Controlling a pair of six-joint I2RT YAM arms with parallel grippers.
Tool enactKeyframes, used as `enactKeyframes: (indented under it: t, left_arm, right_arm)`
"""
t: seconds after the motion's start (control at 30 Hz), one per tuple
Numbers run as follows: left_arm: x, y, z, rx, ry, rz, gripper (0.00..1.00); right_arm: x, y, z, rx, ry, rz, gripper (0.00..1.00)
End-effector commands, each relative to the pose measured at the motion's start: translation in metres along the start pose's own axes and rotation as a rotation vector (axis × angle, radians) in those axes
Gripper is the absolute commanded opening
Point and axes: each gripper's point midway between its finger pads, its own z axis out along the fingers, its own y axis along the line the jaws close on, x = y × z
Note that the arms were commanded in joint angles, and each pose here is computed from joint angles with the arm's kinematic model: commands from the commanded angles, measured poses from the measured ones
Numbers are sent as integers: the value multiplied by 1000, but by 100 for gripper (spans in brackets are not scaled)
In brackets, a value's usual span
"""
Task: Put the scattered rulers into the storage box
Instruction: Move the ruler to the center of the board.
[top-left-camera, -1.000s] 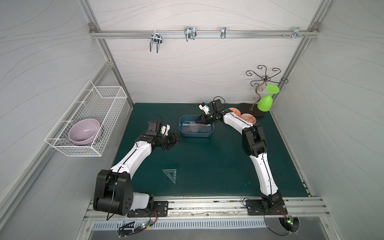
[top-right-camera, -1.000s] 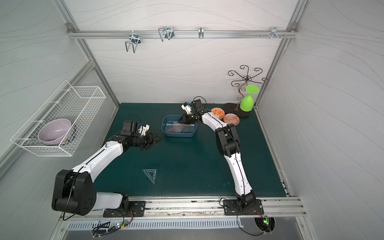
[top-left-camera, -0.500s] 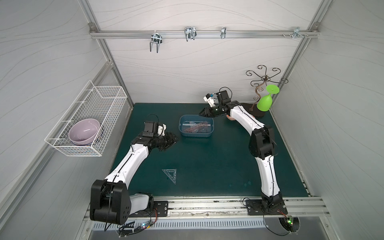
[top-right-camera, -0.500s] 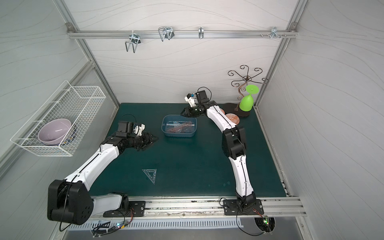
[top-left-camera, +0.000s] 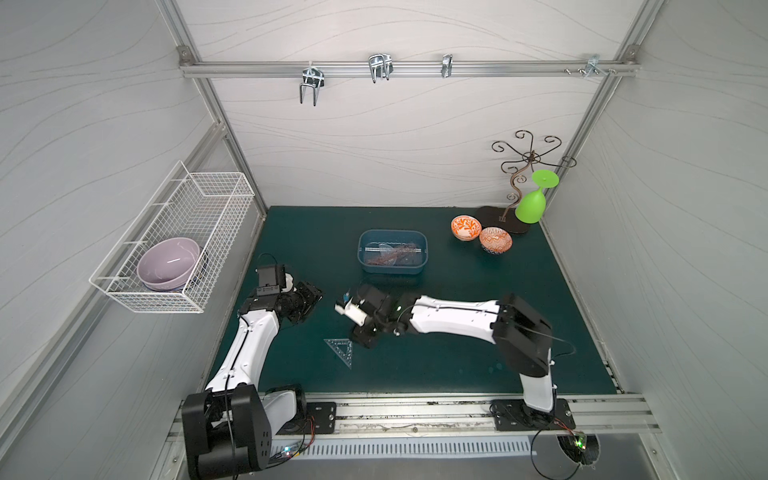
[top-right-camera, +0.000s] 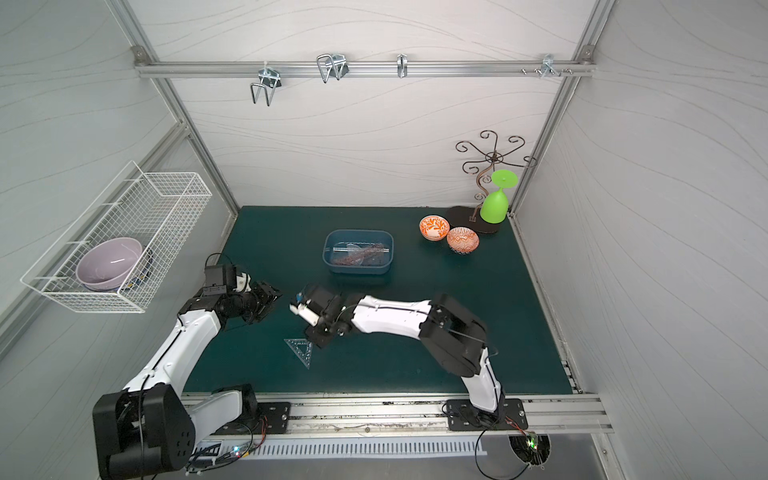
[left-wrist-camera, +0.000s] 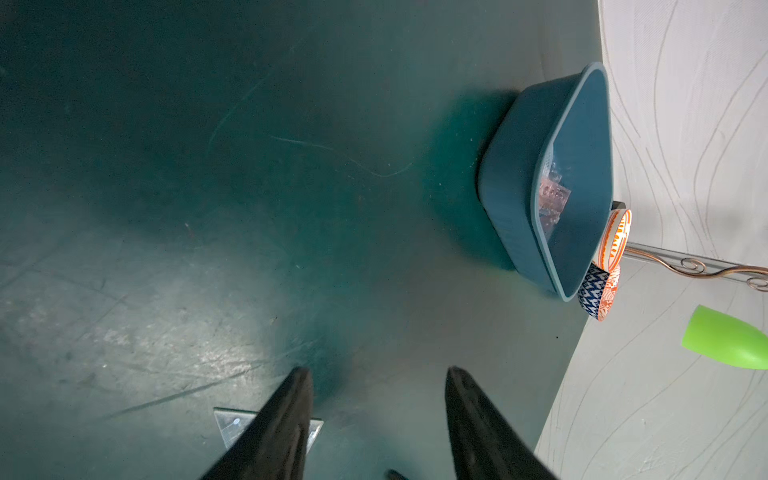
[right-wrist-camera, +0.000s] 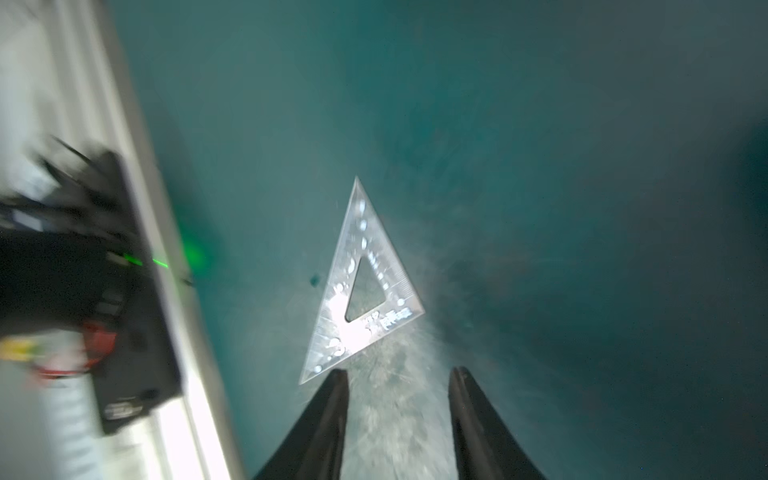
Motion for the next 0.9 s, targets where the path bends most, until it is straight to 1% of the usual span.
enactKeyframes:
  t: [0.0, 0.1, 0.27, 0.47, 0.63, 0.73, 0.87]
  left_arm:
    - [-14, -18, -10, 62, -39, 21, 56]
    - [-15, -16, -13, 55, -57, 28, 56]
    - [-14, -14, -12, 56, -51, 23, 56]
    - [-15, -14, -10, 65, -38, 13, 56]
    - [-14, -14, -9, 75, -28, 8, 56]
    - [-13, -13, -8, 80, -25, 5, 56]
    - [-13, -14, -8, 86, -23, 3, 56]
  right_arm:
    - [-18, -23, 7, 128, -38, -29, 53]
    - [-19, -20, 16, 107, -31, -24, 55]
    - [-18, -15, 31, 72, -12, -20, 57]
    - [-11, -6, 45, 82, 23, -61, 61]
    - [6, -10, 53, 137, 71, -102, 65]
    - [19, -19, 56, 221, 112, -153, 69]
    - [32, -33, 47, 310, 132, -172, 69]
